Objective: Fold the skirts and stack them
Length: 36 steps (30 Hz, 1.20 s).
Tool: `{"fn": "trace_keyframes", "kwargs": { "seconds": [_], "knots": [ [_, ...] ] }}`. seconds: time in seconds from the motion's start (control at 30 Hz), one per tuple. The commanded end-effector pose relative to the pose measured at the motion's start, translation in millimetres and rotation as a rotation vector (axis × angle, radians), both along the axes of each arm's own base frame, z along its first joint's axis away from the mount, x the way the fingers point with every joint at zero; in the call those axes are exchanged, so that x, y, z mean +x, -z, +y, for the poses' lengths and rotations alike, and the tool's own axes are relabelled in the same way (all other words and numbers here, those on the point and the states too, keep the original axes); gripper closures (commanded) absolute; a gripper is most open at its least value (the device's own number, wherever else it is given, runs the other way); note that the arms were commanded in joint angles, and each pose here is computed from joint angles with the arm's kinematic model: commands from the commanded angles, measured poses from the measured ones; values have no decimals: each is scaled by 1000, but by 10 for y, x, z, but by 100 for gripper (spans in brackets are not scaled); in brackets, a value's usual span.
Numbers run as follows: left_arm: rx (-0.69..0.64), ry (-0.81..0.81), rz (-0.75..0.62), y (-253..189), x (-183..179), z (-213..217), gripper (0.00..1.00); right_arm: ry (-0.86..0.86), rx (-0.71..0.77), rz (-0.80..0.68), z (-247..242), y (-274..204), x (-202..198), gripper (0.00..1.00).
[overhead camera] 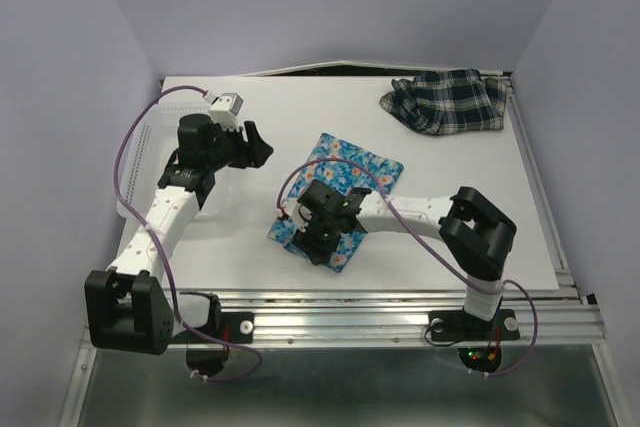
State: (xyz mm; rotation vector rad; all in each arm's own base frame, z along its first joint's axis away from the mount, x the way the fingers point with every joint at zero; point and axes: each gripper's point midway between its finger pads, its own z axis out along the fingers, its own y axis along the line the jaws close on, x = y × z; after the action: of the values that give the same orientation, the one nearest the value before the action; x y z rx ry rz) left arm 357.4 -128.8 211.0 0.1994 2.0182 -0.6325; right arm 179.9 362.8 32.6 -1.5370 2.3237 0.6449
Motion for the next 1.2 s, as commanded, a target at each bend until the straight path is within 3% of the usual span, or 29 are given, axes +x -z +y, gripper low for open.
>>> {"fn": "trace_keyframes", "kwargs": {
  "seconds": [0.0,0.17,0.3,0.6,0.67,0.73,0.83,1.0,1.17],
  "knots": [
    [-13,-1,-91,-322,57,15,31,23,22,-96,10,-214,72,44],
    [-18,-7,-90,-317,58,24,31,27,-36,-121,47,-31,44,38],
    [-15,-15,-102,-362,54,54,31,70,-85,-181,-27,136,175,39],
    [-18,-26,-100,-343,87,122,31,68,-127,-159,-37,399,93,37],
    [-17,-25,-96,-323,83,130,31,75,-106,-173,30,277,92,21],
    [-17,-25,-96,-310,79,130,31,91,-112,-178,46,232,123,21],
    [-20,-32,-92,-296,93,141,31,86,-158,-225,23,401,58,26],
    [-23,-42,-100,-325,109,173,31,74,-308,-288,-231,858,128,55],
    [-27,-48,-118,-434,154,221,31,59,-398,-260,-316,1139,106,82]
  ]
}}
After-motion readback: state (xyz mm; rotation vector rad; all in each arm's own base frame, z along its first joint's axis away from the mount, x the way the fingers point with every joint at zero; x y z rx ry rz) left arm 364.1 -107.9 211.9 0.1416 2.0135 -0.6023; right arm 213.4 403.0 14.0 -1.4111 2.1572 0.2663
